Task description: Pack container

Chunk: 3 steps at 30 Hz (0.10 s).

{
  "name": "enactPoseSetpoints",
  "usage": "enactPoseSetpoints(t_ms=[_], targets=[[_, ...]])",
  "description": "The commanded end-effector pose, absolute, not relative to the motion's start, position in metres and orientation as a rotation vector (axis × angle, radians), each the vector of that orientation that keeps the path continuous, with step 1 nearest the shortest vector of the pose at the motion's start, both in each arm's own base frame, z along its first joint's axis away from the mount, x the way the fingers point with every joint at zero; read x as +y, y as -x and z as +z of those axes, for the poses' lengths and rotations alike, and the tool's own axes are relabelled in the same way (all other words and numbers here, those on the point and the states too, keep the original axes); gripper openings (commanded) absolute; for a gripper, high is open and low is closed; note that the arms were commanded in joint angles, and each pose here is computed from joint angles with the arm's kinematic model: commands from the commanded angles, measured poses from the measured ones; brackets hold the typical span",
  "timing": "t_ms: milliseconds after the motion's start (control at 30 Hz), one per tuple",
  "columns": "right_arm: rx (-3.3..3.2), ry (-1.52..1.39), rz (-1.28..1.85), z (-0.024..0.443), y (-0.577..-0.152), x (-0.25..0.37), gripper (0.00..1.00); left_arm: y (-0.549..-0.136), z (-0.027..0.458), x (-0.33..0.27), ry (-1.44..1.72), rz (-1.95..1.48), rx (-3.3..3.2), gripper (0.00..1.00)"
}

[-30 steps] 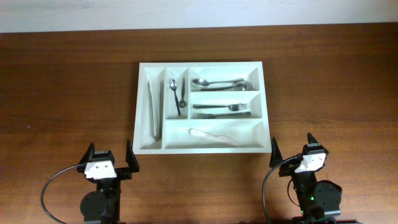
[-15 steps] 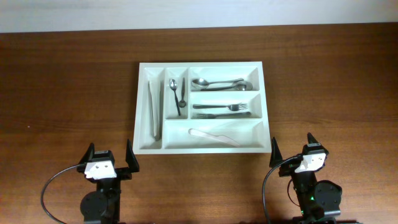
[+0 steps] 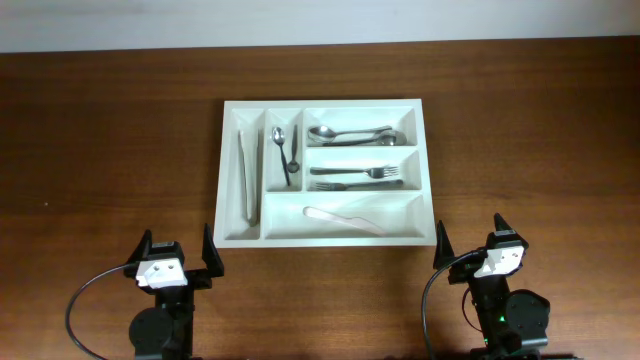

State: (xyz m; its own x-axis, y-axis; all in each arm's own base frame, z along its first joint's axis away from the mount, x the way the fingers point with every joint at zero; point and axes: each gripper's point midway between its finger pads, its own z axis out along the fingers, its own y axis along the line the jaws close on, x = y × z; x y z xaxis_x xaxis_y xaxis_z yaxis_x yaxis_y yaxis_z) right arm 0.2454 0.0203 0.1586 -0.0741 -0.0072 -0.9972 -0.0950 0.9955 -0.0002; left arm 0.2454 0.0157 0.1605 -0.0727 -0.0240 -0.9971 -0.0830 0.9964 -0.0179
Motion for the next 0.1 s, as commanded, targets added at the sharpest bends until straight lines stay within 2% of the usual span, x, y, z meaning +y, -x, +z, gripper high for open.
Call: enactPoseSetpoints(t_ms=[0,67], targets=[[1.643,0.064,0.059,0.1570,-0.2455,0.0170,0.99,-0.2455,0.1571,0.0146,0.063,0.053,1.647,0.99],[1.643,0.064,0.059,0.1570,-0.2455,0.0170,0.99,-0.2455,0.1571,0.0147,0.063,0.053,1.647,0.99]])
